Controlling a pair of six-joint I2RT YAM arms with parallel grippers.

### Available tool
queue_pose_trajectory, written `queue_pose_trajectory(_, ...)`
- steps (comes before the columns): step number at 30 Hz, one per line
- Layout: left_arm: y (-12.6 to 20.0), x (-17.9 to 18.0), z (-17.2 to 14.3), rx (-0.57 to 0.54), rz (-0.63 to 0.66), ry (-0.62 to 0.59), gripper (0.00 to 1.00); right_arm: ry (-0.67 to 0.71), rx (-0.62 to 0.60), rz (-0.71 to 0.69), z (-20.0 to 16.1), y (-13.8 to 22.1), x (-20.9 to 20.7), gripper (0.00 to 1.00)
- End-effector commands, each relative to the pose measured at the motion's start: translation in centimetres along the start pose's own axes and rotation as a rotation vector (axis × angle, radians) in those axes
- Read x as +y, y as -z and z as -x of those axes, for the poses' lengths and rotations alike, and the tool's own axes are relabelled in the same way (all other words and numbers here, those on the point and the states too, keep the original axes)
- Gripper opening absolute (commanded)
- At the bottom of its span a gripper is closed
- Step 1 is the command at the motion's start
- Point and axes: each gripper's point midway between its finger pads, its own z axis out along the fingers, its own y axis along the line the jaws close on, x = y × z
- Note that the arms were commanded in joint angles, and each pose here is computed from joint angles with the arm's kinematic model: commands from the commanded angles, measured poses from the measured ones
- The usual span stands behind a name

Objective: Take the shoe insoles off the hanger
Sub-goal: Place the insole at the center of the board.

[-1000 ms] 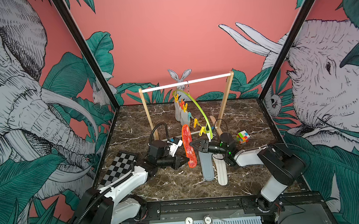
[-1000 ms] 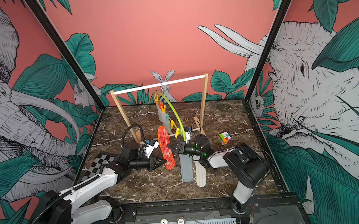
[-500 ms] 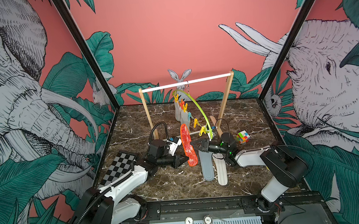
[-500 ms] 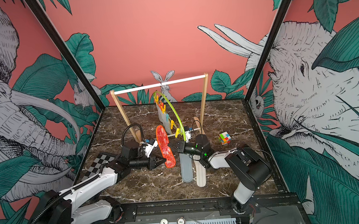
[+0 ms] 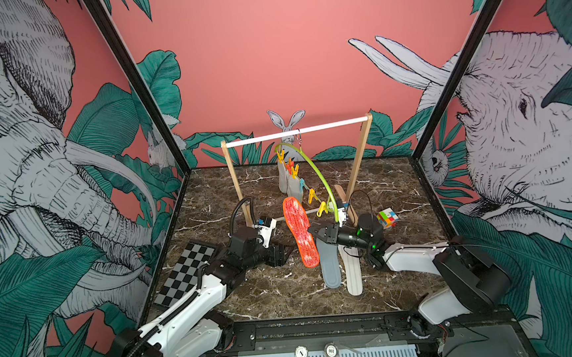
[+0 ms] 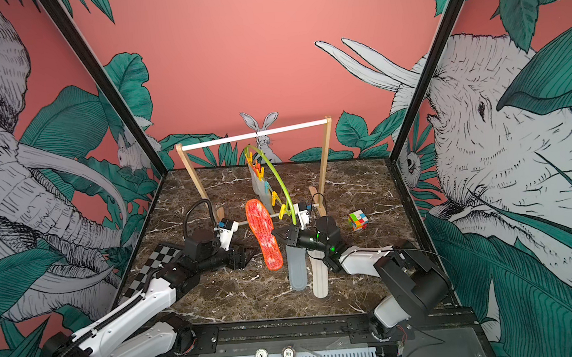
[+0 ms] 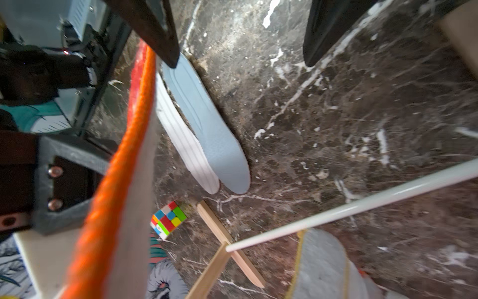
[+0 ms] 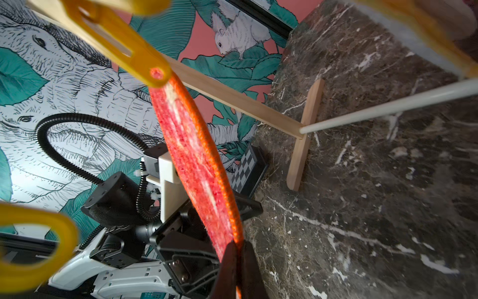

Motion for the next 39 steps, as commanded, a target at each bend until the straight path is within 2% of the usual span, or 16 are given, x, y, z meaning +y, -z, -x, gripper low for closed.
queue_pose_trajectory(1, 1.0, 3.6, -1.3, -0.017, 0.186, 0.039, 0.79, 0.014, -0.022, -0.021, -0.3, 0.6, -0.4, 0.0)
queue_pose_trajectory(4, 2.1, 4.9, -1.2, -0.054, 0.266, 0.05, 0.8, -0.002, -0.031, -0.048, -0.7, 1.1, -1.2, 0.0)
queue_pose_trajectory(9, 3.2, 5.5, -0.7, -0.099, 0.314, 0.042, 0.82, -0.049, -0.051, -0.101, -1.4, 1.6, -2.6, 0.0)
queue_pose_trajectory(12, 3.6, 5.7, -0.3, -0.137, 0.326, 0.033, 0.95, -0.085, -0.052, -0.135, -1.9, 1.6, -3.5, 0.0)
queue_pose_trajectory(14, 3.8, 5.7, 0.1, -0.157, 0.33, 0.023, 0.99, -0.1, -0.062, -0.164, -2.3, 1.6, -3.9, 0.0)
queue_pose_trajectory(17, 4.3, 5.7, 0.8, -0.178, 0.343, 0.009, 0.99, -0.122, -0.07, -0.22, -2.9, 1.5, -4.5, 0.0)
queue_pose_trajectory(28, 4.1, 5.8, 1.1, -0.191, 0.349, 0.01, 0.99, -0.148, -0.091, -0.258, -3.7, 0.9, -4.1, 0.0)
queue_pose_trajectory(39, 4.1, 5.9, 1.5, -0.213, 0.359, 0.012, 0.99, -0.227, -0.087, -0.339, -5.4, 1.1, -6.3, 0.0)
